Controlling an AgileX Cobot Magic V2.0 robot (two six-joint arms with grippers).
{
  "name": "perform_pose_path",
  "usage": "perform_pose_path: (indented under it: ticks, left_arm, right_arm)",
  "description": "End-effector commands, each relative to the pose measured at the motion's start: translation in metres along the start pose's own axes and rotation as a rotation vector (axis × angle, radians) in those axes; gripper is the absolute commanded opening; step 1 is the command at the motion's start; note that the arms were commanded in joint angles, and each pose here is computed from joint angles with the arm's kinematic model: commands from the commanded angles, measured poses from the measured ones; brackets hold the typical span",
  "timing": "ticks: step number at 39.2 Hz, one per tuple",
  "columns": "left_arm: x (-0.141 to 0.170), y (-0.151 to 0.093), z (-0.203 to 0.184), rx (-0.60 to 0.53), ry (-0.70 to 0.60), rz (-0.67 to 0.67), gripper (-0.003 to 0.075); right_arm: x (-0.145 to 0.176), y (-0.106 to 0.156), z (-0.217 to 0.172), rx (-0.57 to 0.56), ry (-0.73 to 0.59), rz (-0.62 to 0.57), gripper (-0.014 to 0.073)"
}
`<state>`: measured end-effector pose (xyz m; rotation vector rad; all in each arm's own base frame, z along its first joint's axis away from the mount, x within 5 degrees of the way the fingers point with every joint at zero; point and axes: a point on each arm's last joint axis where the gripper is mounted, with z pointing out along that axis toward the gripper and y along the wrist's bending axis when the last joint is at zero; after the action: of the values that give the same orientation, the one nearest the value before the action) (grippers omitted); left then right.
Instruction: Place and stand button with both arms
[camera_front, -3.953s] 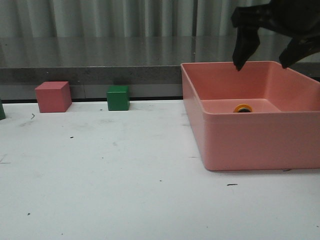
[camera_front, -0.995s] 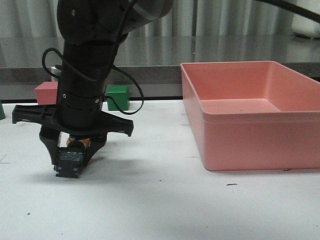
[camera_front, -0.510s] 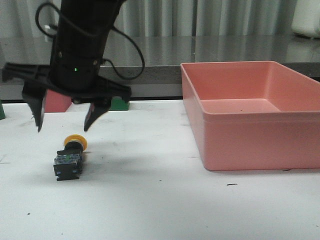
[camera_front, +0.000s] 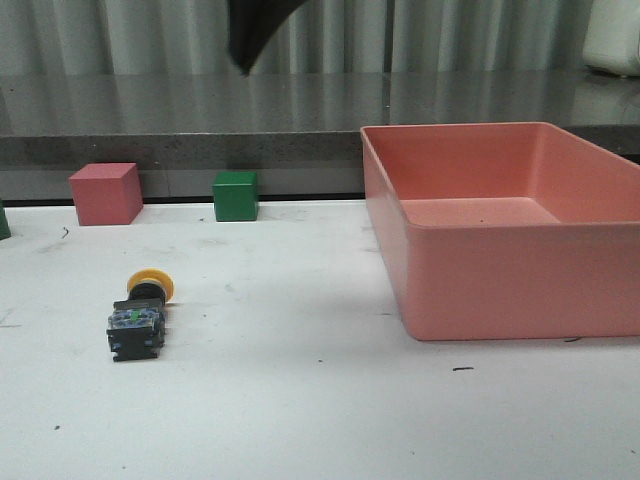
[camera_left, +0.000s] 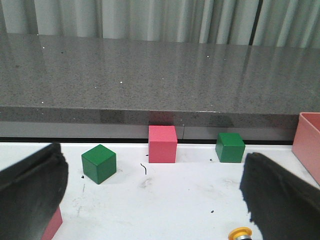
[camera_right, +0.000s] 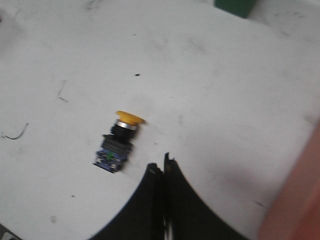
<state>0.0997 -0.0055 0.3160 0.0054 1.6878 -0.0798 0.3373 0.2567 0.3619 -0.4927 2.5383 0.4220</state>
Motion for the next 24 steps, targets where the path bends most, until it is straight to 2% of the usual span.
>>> perform_pose_path:
  ticks: [1, 6, 10, 12, 15, 19, 24]
  left_arm:
    - [-0.019, 0.000, -0.001, -0.003, -0.106, -0.002, 0.0673]
    - [-0.019, 0.000, -0.001, -0.003, -0.106, -0.002, 0.0673]
    - [-0.019, 0.000, -0.001, -0.003, -0.106, -0.002, 0.0673]
    - [-0.019, 0.000, -0.001, -0.003, -0.106, -0.002, 0.0673]
    - [-0.019, 0.000, -0.001, -0.003, -0.106, -0.002, 0.0673]
    - [-0.019, 0.000, -0.001, -0.003, -0.106, -0.002, 0.0673]
    - [-0.019, 0.000, -0.001, -0.003, -0.106, -0.002, 0.0673]
  right_arm:
    - [-0.001, -0.031, -0.063, 0.035, -0.111, 0.001, -0.0062]
    - [0.029, -0.096, -0.100, 0.145, -0.143, 0.105, -0.0062]
    - [0.073, -0.143, -0.124, 0.249, -0.137, 0.168, -0.0062]
    - [0.099, -0.157, -0.134, 0.291, -0.163, 0.213, -0.0062]
    - [0.134, -0.162, -0.148, 0.336, -0.265, 0.241, -0.0062]
    - [0.175, -0.153, -0.161, 0.407, -0.431, 0.158, -0.0067]
    - [0.232, -0.141, -0.160, 0.416, -0.592, 0.117, -0.0067]
